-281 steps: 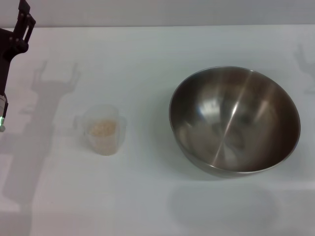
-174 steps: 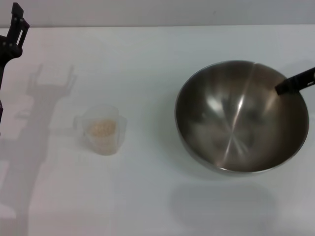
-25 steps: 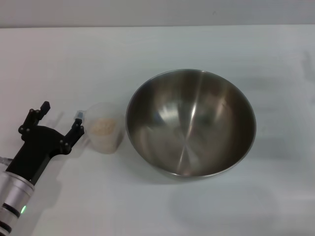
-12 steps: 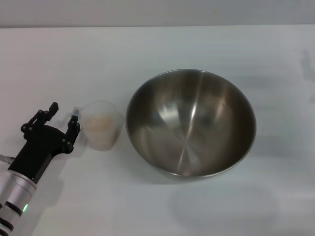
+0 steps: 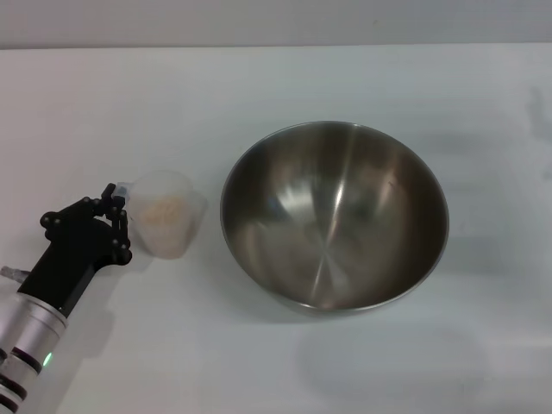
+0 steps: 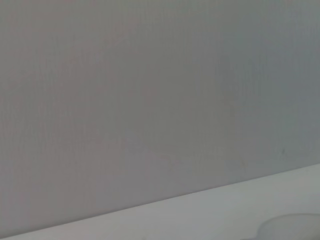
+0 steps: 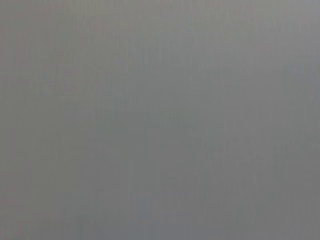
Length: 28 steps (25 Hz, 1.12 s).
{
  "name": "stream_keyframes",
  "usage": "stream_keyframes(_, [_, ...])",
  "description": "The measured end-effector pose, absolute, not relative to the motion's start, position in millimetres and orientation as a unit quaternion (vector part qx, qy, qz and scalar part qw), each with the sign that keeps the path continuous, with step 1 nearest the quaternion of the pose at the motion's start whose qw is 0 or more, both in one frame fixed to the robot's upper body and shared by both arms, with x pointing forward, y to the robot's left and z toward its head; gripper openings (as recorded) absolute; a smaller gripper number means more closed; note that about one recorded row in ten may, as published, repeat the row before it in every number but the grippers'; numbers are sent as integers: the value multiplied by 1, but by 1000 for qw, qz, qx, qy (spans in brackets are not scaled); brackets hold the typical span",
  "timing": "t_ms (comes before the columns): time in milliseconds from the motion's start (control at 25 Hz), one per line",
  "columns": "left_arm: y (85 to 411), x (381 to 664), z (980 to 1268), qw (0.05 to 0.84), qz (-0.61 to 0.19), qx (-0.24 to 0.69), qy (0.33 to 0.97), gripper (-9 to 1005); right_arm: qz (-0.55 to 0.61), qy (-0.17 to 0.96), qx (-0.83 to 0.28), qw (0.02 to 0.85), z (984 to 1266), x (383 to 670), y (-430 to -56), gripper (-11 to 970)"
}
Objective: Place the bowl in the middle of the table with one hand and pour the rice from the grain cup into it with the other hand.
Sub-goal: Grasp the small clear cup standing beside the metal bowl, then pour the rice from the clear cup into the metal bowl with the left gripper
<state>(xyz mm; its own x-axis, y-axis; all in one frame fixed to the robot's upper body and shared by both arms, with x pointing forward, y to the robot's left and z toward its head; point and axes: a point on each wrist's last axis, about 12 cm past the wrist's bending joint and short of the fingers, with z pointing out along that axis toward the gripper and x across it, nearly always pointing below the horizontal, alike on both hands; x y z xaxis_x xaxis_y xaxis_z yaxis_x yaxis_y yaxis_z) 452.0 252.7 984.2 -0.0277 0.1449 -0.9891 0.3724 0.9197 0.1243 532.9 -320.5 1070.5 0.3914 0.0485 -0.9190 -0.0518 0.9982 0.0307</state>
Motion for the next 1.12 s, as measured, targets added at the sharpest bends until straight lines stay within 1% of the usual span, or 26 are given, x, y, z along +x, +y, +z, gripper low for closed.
stream_keyframes(360, [245,458,993,694,-94,178,691,21,28,552,-1,834,1070,532,-322,584])
stream_keyframes(440, [243,463,1000,712,-86,183,672,23,29,550,-1,834,1070,531,-321,584])
stream_keyframes(520, [243,463,1000,712,-86,183,672,25,29,549,-2,835,1070,531,-321,584])
stream_keyframes(560, [241,465,1004,723,-76,191,659,26,29,549,-2,835,1070,531,-321,584])
stream_keyframes(600, [241,465,1004,723,-76,191,659,27,29,549,-2,835,1070,531,-321,584])
stream_keyframes(680, [226,473,1024,773,15,276,572,30,29,548,-2,836,1071,532,-321,584])
stream_keyframes(720, [226,473,1024,773,15,276,572,31,29,548,-2,836,1071,532,-321,584])
stream_keyframes(760, [216,476,1034,789,77,325,516,32,30,548,-2,836,1071,532,-321,584])
stream_keyframes(840, [211,478,1039,794,112,353,482,34,30,547,-2,837,1072,533,-320,584])
stream_keyframes(960, [195,482,1049,796,184,425,390,37,32,546,-2,837,1072,533,-320,584])
stream_keyframes(1120, [178,485,1053,778,245,503,287,41,30,544,0,839,1073,534,-320,584])
